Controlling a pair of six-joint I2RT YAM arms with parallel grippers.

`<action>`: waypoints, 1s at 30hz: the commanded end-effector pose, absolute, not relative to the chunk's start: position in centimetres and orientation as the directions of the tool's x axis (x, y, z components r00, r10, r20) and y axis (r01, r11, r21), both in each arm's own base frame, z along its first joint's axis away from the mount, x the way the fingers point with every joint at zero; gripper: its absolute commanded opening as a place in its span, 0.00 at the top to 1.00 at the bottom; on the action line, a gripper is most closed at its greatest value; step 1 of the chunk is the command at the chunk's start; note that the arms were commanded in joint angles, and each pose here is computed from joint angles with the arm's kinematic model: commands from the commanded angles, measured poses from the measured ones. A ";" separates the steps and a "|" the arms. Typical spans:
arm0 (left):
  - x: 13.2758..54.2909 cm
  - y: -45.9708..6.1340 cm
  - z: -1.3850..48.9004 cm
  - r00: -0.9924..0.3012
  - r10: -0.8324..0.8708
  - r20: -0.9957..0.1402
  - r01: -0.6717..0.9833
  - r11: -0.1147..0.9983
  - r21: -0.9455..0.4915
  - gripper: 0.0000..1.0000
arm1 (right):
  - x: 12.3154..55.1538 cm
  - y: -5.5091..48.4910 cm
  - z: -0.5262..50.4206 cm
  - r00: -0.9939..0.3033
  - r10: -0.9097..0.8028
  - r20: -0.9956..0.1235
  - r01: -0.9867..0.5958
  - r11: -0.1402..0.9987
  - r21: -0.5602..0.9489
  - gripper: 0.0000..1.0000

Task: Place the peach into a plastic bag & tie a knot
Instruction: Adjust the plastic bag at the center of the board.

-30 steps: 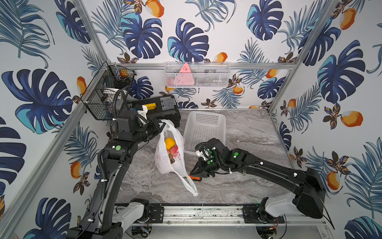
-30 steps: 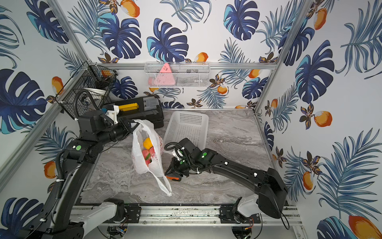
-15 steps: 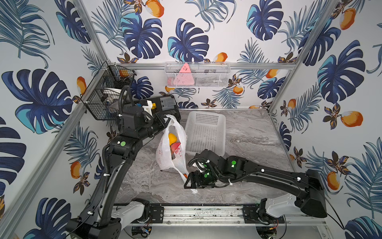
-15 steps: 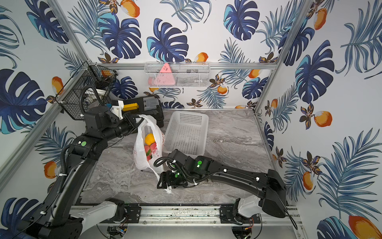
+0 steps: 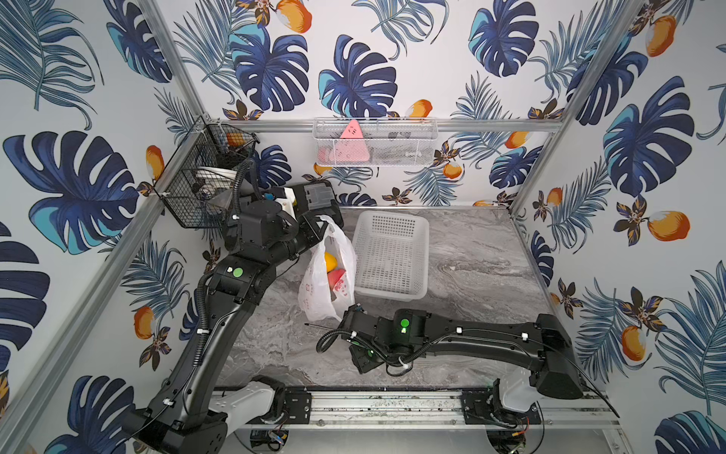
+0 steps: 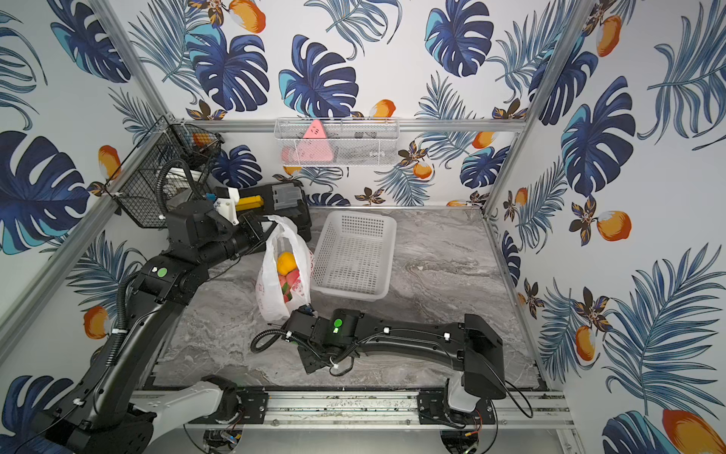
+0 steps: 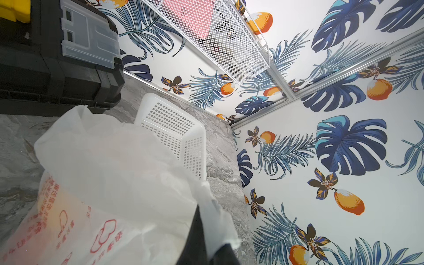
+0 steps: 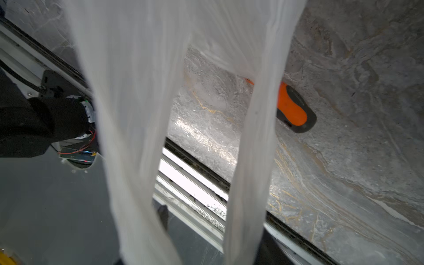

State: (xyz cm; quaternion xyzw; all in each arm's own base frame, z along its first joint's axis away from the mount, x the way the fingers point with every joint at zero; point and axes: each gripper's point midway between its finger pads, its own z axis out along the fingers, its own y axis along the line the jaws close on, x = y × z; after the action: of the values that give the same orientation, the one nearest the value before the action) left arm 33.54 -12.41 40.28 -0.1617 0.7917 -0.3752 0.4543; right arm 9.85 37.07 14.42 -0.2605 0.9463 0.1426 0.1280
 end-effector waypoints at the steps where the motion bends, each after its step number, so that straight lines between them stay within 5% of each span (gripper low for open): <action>1: 33.3 -12.2 41.4 -0.511 -0.591 -0.624 0.110 0.676 -0.729 1.00 | 10.8 35.8 16.0 -0.796 -0.469 -0.382 -0.555 0.819 0.150 0.75; 5: 32.2 -11.9 41.5 -0.520 -0.576 -0.630 0.105 0.689 -0.717 1.00 | 12.1 32.9 19.9 -0.732 -0.481 -0.482 -0.592 0.800 0.100 0.92; 12: 29.0 -12.0 40.2 -0.572 -0.581 -0.579 0.092 0.656 -0.749 1.00 | 17.4 23.3 24.8 -0.712 -0.415 -0.566 -0.459 0.886 -0.073 0.95; 21: 27.8 -17.3 37.4 -0.663 -0.687 -0.298 0.148 0.270 -0.951 1.00 | 26.1 14.2 33.6 -0.625 -0.119 -0.771 -0.121 0.991 -0.055 0.92; 30: 25.4 -22.2 29.5 -0.709 -0.641 -0.294 0.150 0.270 -0.951 1.00 | 28.0 13.0 27.8 -0.715 -0.100 -0.692 -0.064 0.995 -0.076 0.74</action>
State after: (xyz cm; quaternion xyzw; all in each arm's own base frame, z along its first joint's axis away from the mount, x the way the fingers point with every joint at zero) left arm 24.70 -21.90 28.75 -0.1603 0.7586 -0.5503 0.3097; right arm 27.55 12.82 28.91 -0.0536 0.9216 -0.0341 0.3829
